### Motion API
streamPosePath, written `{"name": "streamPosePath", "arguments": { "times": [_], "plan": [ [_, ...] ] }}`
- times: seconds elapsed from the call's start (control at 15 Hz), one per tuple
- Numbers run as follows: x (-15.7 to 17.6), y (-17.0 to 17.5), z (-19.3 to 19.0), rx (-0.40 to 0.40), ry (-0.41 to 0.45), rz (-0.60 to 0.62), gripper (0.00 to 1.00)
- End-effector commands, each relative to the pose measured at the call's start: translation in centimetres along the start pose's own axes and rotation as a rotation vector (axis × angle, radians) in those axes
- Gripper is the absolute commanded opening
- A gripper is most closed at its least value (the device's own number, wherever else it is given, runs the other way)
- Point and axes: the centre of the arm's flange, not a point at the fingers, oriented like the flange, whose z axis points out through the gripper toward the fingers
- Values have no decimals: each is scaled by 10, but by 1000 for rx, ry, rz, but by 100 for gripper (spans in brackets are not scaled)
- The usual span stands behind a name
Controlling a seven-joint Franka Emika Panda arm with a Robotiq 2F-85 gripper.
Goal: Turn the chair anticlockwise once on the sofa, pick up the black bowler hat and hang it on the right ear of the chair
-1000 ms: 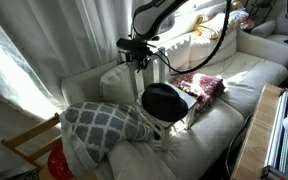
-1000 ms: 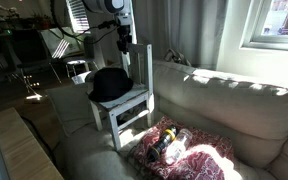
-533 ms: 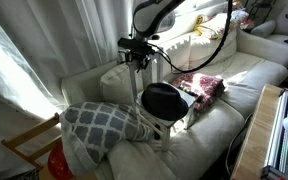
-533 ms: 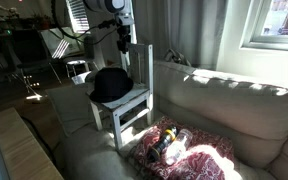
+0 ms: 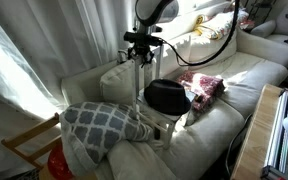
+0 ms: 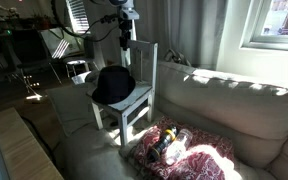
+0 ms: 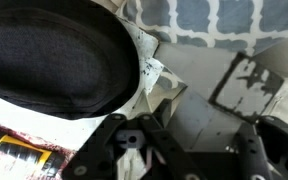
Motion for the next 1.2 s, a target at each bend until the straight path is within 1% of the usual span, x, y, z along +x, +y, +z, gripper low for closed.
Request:
{"name": "streamPosePath", "arguments": {
  "times": [0.0,0.33,0.53,0.67,0.73,1.07,1.13],
  "plan": [
    [-11,-1,-61,-36,-10,-169,6],
    [-21,0,-78,-91,-1,-267,6],
    [-28,4,-76,-125,-7,-317,6],
    [-28,6,-68,-121,12,-348,6],
    [-15,6,-28,-105,-8,-214,26],
    [-16,6,-28,-108,-3,-229,26],
    [-16,6,-28,-109,-3,-230,6]
  ]
}}
